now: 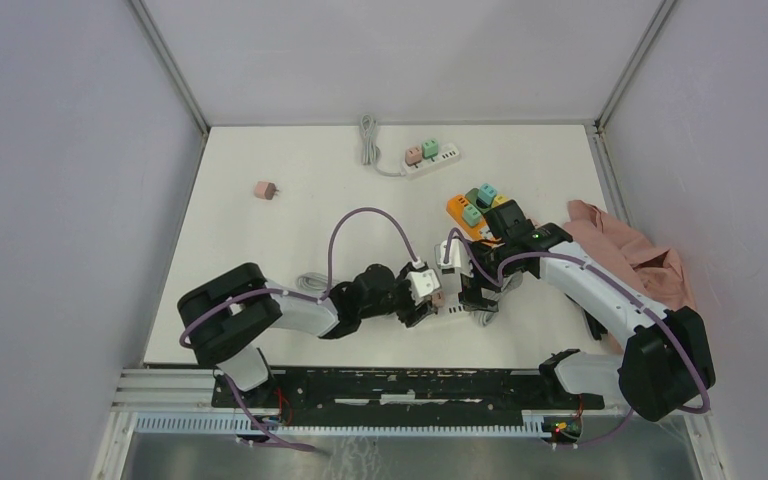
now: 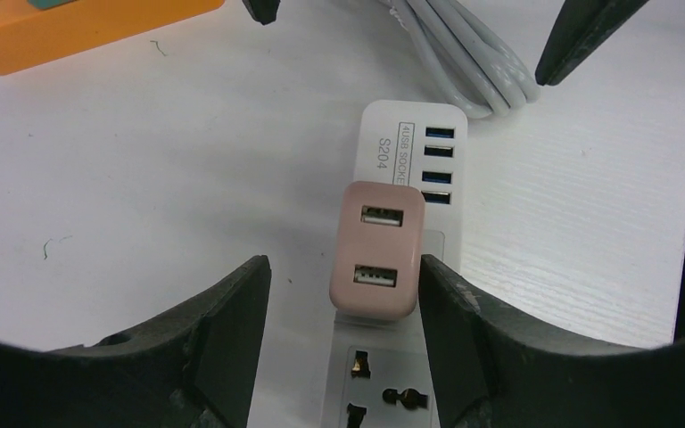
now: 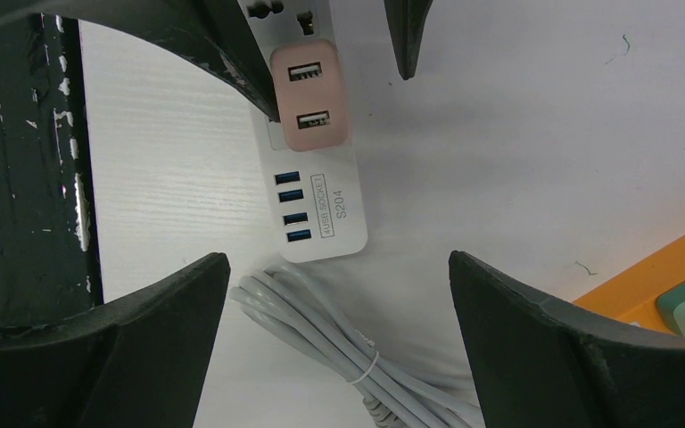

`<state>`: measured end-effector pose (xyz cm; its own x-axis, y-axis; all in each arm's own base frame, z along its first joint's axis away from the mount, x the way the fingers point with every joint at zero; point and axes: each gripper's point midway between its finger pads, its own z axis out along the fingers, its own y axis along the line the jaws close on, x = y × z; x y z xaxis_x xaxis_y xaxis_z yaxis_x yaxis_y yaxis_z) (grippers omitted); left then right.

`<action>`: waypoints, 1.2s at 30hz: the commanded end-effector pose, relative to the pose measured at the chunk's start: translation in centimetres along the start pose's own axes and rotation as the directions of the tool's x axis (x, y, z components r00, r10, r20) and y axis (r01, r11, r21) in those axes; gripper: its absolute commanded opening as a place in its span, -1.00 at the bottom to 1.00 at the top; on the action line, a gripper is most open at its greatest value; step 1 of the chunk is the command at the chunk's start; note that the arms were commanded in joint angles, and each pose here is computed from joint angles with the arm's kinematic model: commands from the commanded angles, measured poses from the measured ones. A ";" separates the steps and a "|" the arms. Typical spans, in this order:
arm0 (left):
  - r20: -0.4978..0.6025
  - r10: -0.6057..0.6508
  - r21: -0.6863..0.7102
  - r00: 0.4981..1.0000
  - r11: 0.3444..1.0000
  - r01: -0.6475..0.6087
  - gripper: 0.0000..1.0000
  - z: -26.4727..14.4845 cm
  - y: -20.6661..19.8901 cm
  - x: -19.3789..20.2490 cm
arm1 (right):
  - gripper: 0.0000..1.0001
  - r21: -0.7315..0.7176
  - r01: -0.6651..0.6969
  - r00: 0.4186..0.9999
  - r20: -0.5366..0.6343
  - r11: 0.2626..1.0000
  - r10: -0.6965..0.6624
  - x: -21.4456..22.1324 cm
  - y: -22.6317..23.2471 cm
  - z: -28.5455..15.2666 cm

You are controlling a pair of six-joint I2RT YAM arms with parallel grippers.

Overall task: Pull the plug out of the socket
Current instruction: Remove the plug from the socket.

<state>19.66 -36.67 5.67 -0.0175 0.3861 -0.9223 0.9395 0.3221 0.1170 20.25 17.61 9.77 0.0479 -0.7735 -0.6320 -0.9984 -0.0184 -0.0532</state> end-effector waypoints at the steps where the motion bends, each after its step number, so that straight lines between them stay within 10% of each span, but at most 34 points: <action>1: 0.082 0.060 -0.026 0.995 0.998 -0.058 0.33 1.3 0.9 -2.9 | 0.99 0.008 0.025 0.999 0.036 1.000 -0.026 -1.2 -0.6 -0.5; 6: 0.087 0.060 -0.018 0.994 0.998 -0.059 0.11 1.7 0.8 -3.2 | 0.99 0.006 0.025 0.999 0.037 1.000 -0.026 -1.2 -0.6 -0.5; 11: 0.099 0.060 -0.007 0.993 0.998 -0.060 -0.92 1.6 0.7 -3.6 | 0.99 0.005 0.025 0.999 0.037 1.000 -0.025 -1.2 -0.6 -0.4; 36: 0.429 -0.073 0.039 0.900 0.997 0.063 -0.94 -5.9 -1.1 -9.5 | 1.00 -0.085 0.114 0.962 0.258 0.990 -0.088 -3.5 2.1 3.3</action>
<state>17.09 -34.90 10.96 0.0045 0.1440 -0.9896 0.9445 0.3245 0.0515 18.79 21.09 9.05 0.1245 -0.6185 -0.7759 -0.9907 -0.1202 -0.0632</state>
